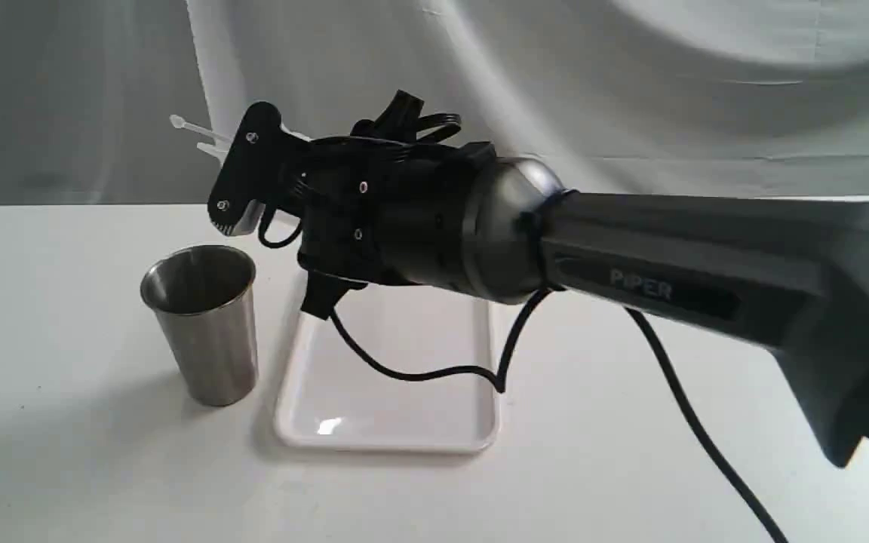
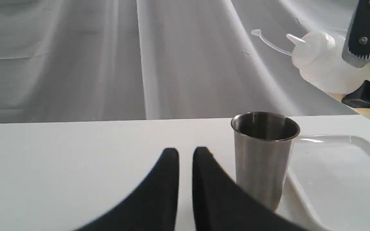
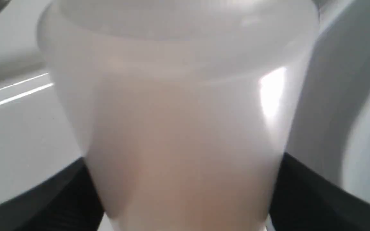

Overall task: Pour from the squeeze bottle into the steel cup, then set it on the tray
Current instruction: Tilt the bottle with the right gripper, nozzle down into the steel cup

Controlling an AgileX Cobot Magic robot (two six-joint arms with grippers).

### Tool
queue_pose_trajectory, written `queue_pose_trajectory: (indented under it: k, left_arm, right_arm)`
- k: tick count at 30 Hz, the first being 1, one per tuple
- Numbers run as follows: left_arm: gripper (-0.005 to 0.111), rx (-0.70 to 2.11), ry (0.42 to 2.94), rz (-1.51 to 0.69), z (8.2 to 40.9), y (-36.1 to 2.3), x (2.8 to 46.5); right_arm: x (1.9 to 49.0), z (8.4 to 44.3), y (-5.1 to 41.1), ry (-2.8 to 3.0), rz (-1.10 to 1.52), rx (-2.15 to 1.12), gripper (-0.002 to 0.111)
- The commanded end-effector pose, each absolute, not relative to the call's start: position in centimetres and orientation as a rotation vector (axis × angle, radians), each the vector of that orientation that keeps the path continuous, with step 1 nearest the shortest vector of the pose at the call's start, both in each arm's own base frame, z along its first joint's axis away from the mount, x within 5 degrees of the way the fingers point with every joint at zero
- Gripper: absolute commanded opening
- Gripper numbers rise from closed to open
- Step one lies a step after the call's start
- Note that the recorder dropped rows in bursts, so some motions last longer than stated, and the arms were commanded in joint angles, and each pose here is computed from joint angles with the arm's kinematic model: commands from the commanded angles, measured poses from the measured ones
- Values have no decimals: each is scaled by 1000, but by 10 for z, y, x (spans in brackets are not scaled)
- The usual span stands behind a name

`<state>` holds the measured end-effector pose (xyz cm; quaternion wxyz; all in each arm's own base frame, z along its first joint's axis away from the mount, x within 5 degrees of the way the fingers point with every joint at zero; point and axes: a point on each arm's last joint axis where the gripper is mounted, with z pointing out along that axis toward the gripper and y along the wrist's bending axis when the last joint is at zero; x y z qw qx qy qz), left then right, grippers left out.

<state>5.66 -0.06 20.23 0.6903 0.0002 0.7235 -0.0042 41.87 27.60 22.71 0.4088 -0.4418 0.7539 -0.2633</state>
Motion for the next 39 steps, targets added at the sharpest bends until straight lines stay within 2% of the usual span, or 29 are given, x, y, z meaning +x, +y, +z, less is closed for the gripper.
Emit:
queue_pose_trajectory:
  k: [1, 10, 39]
  left_arm:
    - [8, -6, 1616, -15, 201, -1, 56]
    - [8, -6, 1616, -15, 201, -1, 56]
    - [8, -4, 1616, -13, 201, -1, 56]
  right_arm:
    - [421, 228, 276, 1852, -735, -1167, 47]
    - [425, 209, 277, 1839, -801, -1224, 47]
    - [424, 215, 282, 1665, -958, -1406, 47]
